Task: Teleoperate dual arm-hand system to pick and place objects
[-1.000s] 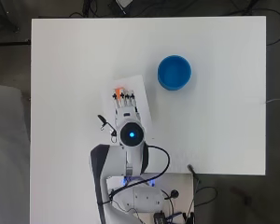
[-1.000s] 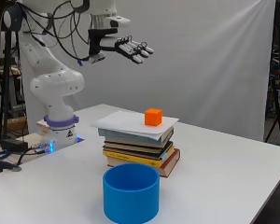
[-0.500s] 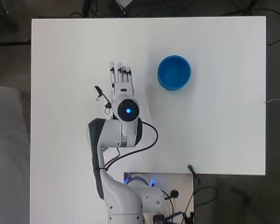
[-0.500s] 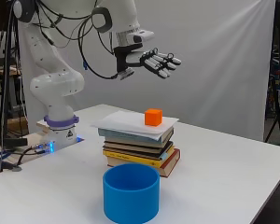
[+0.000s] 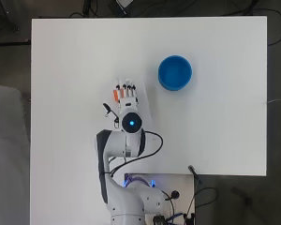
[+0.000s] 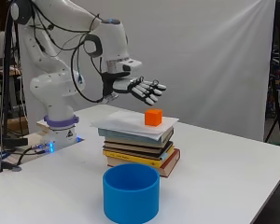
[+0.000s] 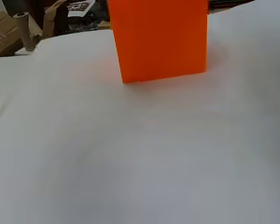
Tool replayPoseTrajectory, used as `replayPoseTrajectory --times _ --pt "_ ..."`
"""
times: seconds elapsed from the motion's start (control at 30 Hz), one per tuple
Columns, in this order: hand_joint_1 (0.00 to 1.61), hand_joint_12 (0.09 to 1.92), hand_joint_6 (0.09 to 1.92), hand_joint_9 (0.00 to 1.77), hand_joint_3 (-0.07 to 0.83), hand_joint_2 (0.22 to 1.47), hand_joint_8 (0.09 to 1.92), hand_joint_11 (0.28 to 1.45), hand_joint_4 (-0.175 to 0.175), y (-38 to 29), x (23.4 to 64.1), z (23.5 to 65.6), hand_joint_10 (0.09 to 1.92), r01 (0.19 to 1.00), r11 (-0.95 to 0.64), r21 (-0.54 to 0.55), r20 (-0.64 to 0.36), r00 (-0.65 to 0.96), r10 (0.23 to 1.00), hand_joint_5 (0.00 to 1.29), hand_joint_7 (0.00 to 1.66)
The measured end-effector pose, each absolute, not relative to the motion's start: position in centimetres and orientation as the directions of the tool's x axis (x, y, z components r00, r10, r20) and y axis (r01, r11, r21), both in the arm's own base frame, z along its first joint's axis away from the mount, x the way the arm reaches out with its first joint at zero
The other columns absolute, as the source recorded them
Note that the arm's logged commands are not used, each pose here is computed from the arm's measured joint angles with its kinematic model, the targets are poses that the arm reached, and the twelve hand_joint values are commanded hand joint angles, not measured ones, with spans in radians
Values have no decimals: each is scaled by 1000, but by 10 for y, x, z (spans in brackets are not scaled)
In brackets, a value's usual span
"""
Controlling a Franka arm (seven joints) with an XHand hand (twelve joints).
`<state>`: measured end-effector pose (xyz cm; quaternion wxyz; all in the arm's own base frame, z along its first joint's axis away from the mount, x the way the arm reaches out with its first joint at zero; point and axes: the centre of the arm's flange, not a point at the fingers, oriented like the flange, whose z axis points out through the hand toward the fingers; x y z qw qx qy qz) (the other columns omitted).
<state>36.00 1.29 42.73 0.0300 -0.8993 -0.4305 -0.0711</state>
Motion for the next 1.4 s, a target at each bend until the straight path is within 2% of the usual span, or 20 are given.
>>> replayPoseTrajectory --times 0.1,0.2,0.3,0.37,0.53,0.6,0.63,0.67,0.7,0.73,0.77,0.8,0.83,0.87,0.97,1.1,1.17,1.23,1.3,1.4 --pt "232 87 87 395 14 963 87 505 35 15 357 421 87 795 -607 16 132 600 789 122 230" --pt "243 87 87 402 9 965 87 509 36 16 373 420 87 786 -618 2 117 613 781 141 243" --pt "262 87 87 550 3 988 87 551 60 16 396 420 87 772 -635 -19 112 633 766 332 431" --pt "254 87 87 592 3 1000 87 572 66 17 405 418 87 767 -641 -20 123 638 760 380 483" --pt "211 87 87 602 1 1002 87 604 71 17 400 399 87 783 -622 -24 153 618 772 388 498" --pt "186 87 87 558 0 999 87 582 65 17 397 394 87 797 -603 -25 165 598 784 352 433" --pt "190 87 87 615 1 1011 87 612 63 18 395 391 87 801 -598 -27 167 593 788 373 483" --pt "225 87 87 710 1 1038 87 668 76 18 393 387 87 807 -590 -31 164 587 793 480 585" --pt "466 87 499 838 -42 1135 91 723 114 18 391 385 87 813 -582 -33 162 579 799 588 739" --pt "677 590 866 972 -41 1180 712 773 142 17 390 384 748 821 -569 -39 162 567 807 683 843" --pt "762 1159 1192 1146 -17 1234 1254 885 159 16 389 382 1277 828 -559 -55 164 559 813 675 954" --pt "763 1525 1448 1248 11 1290 1588 963 168 14 389 380 1593 832 -549 -80 165 554 816 616 995" --pt "777 1726 1542 1301 18 1310 1769 992 172 13 388 380 1762 838 -535 -107 167 546 821 598 1001" --pt "797 1828 1560 1325 15 1313 1860 1006 174 12 387 380 1846 845 -518 -132 174 534 827 600 998" --pt "842 1906 1518 1304 0 1295 1920 993 175 9 389 389 1914 863 -475 -170 220 503 835 639 954" --pt "847 1863 1529 1159 2 1291 1920 889 175 3 407 442 1920 868 -476 -140 301 495 815 641 817" --pt "760 1688 991 951 -6 1206 1688 713 106 -1 414 471 1840 872 -476 -115 328 486 810 513 663" --pt "756 1696 544 922 -2 1169 1710 698 84 -2 419 486 1878 873 -481 -85 314 481 818 548 624" --pt "750 1735 345 953 -1 1157 1767 720 85 -5 425 500 1909 853 -516 -73 283 514 810 604 638" --pt "769 1740 266 969 -2 1148 1772 725 93 -14 435 540 1920 795 -606 -17 230 593 772 643 661"
